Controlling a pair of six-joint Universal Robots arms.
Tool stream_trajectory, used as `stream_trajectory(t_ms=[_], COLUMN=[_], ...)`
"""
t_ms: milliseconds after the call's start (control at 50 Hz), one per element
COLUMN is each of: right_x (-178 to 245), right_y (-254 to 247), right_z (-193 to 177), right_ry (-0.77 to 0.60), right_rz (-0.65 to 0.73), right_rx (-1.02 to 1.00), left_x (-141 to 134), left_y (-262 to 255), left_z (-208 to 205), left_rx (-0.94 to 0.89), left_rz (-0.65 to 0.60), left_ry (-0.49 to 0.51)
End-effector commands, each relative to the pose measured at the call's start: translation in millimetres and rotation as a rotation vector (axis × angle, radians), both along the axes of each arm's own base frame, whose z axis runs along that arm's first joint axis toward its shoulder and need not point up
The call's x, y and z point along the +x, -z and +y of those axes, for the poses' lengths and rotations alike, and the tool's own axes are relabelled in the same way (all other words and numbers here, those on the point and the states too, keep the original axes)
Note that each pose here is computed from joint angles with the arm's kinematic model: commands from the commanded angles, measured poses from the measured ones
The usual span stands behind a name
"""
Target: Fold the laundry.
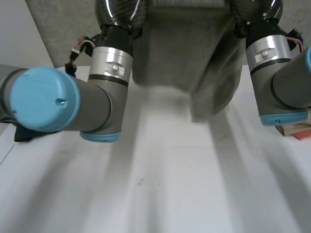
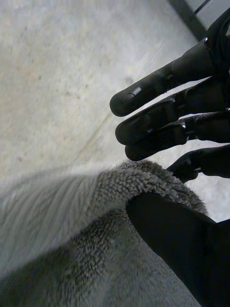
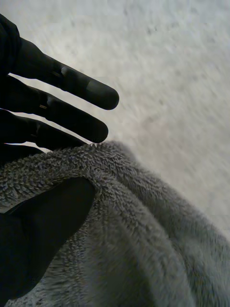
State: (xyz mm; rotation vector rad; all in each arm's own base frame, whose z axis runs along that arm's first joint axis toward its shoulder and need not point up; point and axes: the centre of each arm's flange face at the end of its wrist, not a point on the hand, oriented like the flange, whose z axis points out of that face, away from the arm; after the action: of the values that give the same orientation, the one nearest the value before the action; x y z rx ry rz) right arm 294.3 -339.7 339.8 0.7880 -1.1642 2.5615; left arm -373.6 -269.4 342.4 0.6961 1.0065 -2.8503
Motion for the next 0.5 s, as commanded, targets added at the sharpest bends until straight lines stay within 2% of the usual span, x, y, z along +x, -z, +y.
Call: stream_trajectory(t_ms=[20, 120, 260, 400, 500], right_x=[-5.7, -14.4, -32.7, -40.3, -42.3], right_y=[32.6, 95.7, 154.8, 175.2, 180.2], right_z=[28.8, 54.4, 90.6, 102.3, 106.9], right_ry=[-0.029, -0.037, -0.038, -0.034, -0.035], right_rz=[0.078, 0.216, 0.35, 0.379, 0.387], right_rx=[0.154, 0.469, 0.78, 0.853, 0.872], left_x=[10.0, 27.9, 54.6, 69.5, 74.1], left_y=[55.9, 125.1, 185.3, 188.6, 162.5], left_z=[16.0, 38.2, 78.9, 112.2, 124.0], left_rx=[0.207, 0.471, 0.739, 0.853, 0.86], left_rz=[-0.153, -0.343, -0.545, -0.657, -0.651], left_ry=[0.008, -0.021, -0.095, -0.133, -0.118])
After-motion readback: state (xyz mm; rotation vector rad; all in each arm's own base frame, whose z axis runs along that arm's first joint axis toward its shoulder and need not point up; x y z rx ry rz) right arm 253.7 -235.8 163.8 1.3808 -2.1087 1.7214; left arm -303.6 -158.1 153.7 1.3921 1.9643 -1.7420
